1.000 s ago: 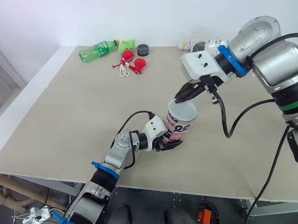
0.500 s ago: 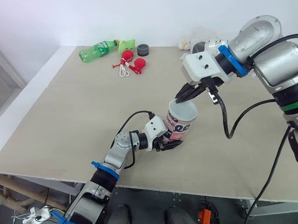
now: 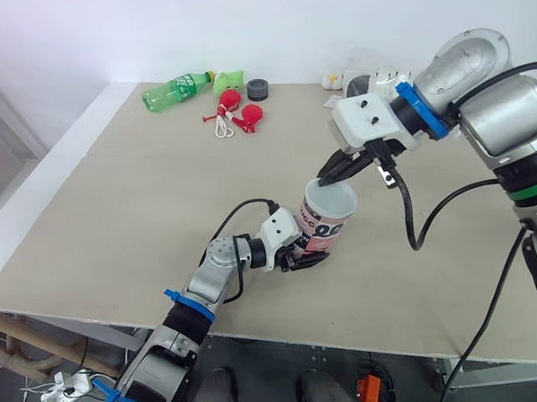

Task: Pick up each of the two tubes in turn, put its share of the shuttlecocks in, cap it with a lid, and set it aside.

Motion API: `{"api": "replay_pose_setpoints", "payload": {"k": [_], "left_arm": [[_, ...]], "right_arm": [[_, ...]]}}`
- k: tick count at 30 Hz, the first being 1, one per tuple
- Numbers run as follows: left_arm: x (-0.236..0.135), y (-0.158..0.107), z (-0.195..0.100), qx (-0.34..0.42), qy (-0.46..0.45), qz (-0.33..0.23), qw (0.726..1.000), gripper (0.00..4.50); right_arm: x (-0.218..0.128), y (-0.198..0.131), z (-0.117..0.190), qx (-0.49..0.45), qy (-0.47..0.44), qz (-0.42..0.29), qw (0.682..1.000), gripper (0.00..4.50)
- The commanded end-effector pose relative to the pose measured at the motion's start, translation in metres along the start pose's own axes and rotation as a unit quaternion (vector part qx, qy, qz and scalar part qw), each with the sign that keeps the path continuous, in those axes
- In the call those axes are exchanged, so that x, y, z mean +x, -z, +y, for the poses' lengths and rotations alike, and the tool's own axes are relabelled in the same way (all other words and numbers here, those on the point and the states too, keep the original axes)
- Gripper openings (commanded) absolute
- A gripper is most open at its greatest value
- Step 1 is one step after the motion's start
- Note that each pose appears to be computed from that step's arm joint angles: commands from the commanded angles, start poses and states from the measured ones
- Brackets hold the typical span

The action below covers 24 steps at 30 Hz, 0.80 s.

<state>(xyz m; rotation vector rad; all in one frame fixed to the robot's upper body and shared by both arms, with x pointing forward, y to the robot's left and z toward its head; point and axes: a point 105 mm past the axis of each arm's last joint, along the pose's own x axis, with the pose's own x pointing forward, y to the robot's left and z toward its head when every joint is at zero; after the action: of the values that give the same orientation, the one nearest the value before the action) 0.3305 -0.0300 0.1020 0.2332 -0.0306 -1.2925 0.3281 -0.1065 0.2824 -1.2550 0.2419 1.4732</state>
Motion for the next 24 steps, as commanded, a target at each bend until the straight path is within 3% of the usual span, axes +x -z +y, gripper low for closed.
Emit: {"api": "replay_pose_setpoints", "payload": {"k": [1, 7, 8, 11, 16, 17, 24], "left_arm": [[-0.001, 0.007, -0.004, 0.001, 0.01, 0.018, 1.0, 2.97], [-0.001, 0.007, -0.004, 0.001, 0.01, 0.017, 1.0, 2.97], [-0.001, 0.007, -0.004, 0.001, 0.01, 0.018, 1.0, 2.97], [-0.001, 0.007, -0.004, 0.0, 0.01, 0.018, 1.0, 2.97], [0.0, 0.006, -0.004, 0.0, 0.01, 0.017, 1.0, 2.97], [0.0, 0.006, -0.004, 0.0, 0.01, 0.017, 1.0, 2.97], [0.0, 0.007, -0.004, 0.001, 0.011, 0.017, 1.0, 2.97]], "right_arm": [[-0.005, 0.004, 0.002, -0.011, -0.005, 0.022, 1.0, 0.08], [-0.005, 0.002, 0.0, -0.013, -0.002, 0.018, 1.0, 0.08], [-0.006, 0.002, 0.0, -0.013, -0.002, 0.017, 1.0, 0.7], [-0.007, -0.001, -0.003, -0.014, 0.004, 0.012, 1.0, 1.82], [-0.011, -0.004, -0.007, -0.018, 0.013, 0.012, 1.0, 4.25], [-0.012, -0.004, -0.008, -0.019, 0.016, 0.011, 1.0, 4.46], [-0.025, -0.017, -0.017, -0.022, 0.041, -0.004, 0.999, 4.46]]}}
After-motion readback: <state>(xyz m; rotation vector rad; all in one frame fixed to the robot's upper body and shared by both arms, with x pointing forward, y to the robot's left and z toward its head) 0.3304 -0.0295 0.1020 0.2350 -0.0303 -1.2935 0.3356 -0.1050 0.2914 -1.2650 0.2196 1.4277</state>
